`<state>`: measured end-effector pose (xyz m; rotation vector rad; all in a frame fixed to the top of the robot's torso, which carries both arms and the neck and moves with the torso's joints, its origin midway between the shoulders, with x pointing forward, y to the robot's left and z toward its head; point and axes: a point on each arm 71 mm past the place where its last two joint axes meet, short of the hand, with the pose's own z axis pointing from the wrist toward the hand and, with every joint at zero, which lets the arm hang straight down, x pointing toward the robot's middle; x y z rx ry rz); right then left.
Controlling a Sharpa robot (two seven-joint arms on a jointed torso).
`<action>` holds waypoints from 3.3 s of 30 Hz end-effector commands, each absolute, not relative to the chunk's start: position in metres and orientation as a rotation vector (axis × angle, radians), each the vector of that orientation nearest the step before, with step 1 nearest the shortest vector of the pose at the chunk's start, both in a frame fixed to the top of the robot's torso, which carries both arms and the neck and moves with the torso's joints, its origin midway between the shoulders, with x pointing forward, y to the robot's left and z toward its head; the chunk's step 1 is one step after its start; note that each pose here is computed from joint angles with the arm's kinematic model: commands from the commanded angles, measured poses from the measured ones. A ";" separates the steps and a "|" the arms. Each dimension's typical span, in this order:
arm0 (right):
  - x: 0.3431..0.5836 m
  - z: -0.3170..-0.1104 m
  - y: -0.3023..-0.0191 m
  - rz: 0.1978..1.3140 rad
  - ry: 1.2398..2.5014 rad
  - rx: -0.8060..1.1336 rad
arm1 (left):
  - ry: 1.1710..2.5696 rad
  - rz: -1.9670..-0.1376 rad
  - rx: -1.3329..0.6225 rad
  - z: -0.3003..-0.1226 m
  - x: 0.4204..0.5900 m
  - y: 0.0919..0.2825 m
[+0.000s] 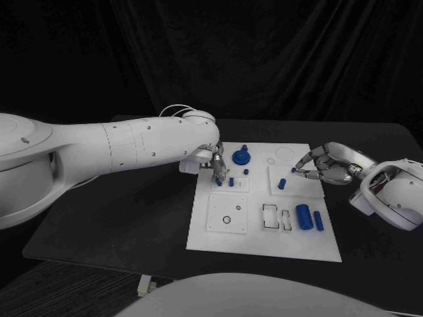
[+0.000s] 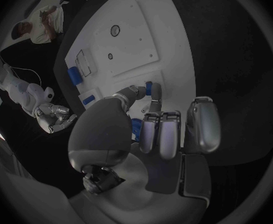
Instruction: Assemble the parts on the task board
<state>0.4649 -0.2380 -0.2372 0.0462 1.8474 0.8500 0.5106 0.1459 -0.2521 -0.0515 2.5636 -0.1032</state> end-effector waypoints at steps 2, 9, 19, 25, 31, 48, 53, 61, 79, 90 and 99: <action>0.464 -0.239 -0.238 0.838 1.861 0.054 | 2.588 -0.060 -0.052 -0.256 0.507 0.146; 0.464 -0.239 -0.238 0.837 1.863 0.055 | 2.584 -0.070 -0.064 -0.256 0.507 0.145; 0.465 -0.239 -0.239 0.835 1.866 0.055 | 2.587 -0.091 -0.084 -0.257 0.507 0.141; 0.465 -0.240 -0.239 0.834 1.866 0.056 | 2.587 -0.093 -0.088 -0.257 0.507 0.140; 0.465 -0.239 -0.239 0.833 1.866 0.057 | 2.589 -0.091 -0.086 -0.257 0.508 0.139; 0.464 -0.239 -0.239 0.833 1.865 0.058 | 2.593 -0.089 -0.094 -0.257 0.510 0.139; 0.464 -0.239 -0.239 0.833 1.865 0.058 | 2.588 -0.092 -0.100 -0.257 0.509 0.140; 0.464 -0.239 -0.240 0.832 1.866 0.059 | 2.578 -0.102 -0.113 -0.257 0.507 0.142; 0.464 -0.240 -0.240 0.830 1.871 0.060 | 2.571 -0.096 -0.132 -0.256 0.507 0.150; 0.464 -0.240 -0.239 0.828 1.877 0.059 | 2.574 -0.094 -0.130 -0.257 0.507 0.151; 0.464 -0.241 -0.239 0.827 1.881 0.059 | 2.578 -0.094 -0.122 -0.257 0.507 0.149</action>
